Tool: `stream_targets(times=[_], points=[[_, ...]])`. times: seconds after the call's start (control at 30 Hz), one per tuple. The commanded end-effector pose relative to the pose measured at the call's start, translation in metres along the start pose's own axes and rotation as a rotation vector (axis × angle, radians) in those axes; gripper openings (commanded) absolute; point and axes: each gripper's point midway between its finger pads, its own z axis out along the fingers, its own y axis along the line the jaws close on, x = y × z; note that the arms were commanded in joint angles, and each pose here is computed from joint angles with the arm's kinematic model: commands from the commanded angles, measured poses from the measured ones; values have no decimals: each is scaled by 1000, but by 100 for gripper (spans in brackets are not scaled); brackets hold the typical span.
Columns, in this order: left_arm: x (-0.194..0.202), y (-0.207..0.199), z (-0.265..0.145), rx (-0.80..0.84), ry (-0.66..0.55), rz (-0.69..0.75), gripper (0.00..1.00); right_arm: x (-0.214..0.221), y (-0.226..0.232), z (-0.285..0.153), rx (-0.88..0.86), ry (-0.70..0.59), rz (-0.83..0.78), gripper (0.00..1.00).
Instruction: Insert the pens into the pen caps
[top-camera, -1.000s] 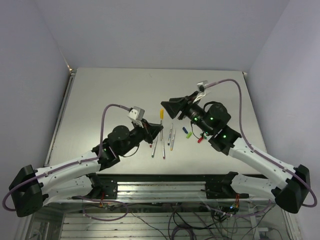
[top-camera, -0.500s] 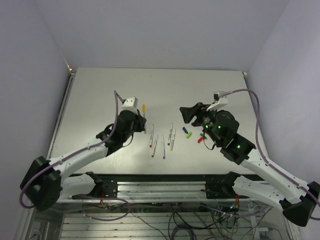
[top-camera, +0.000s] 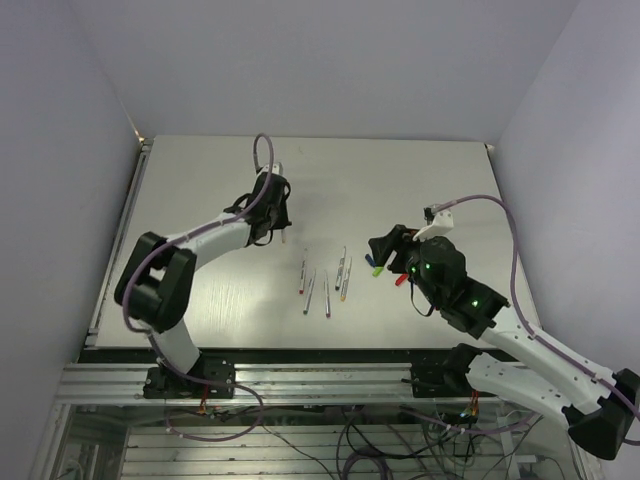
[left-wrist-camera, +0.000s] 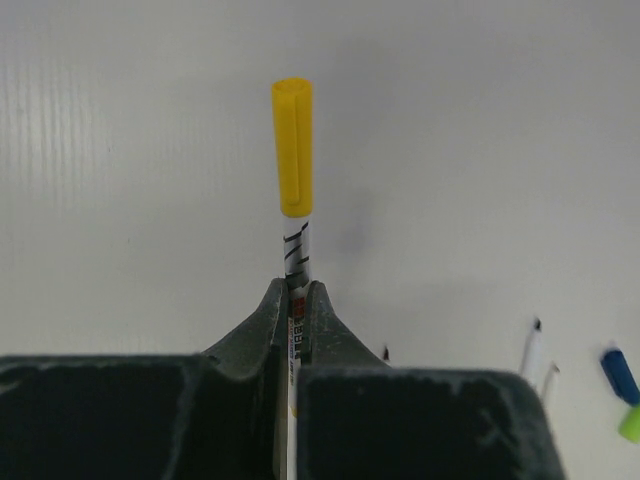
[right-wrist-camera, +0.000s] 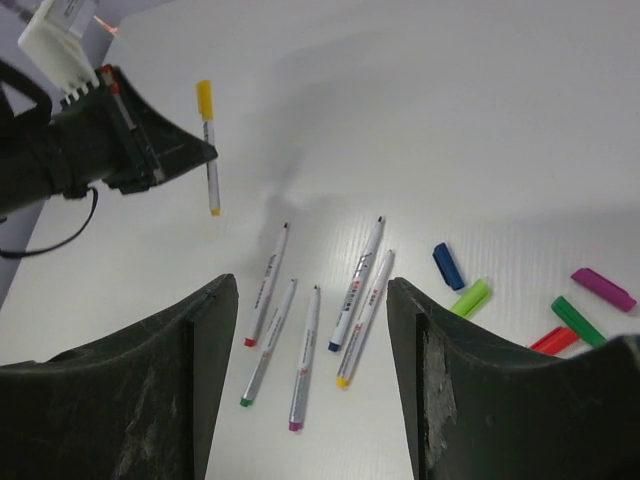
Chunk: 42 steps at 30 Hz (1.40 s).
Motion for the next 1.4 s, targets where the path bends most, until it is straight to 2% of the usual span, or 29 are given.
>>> stream_targets(times=[0.0,0.17,0.43,0.7,1.03,1.37], points=[[1,11,23,-48,88,26,7,5,-10,2,57,14,-1,61],[7,20,55,-72,156,41,7,13,-14,5,64,25,4,61],[6,33,84,-126,196,69,7,23,-18,12,90,46,3,61],[11,34,93,-112,218,45,8,32,-19,17,94,60,10,60],[5,5,101,1,210,-52,8,41,-16,23,80,81,25,60],[11,-2,106,36,225,-88,8,37,-13,24,71,60,40,60]])
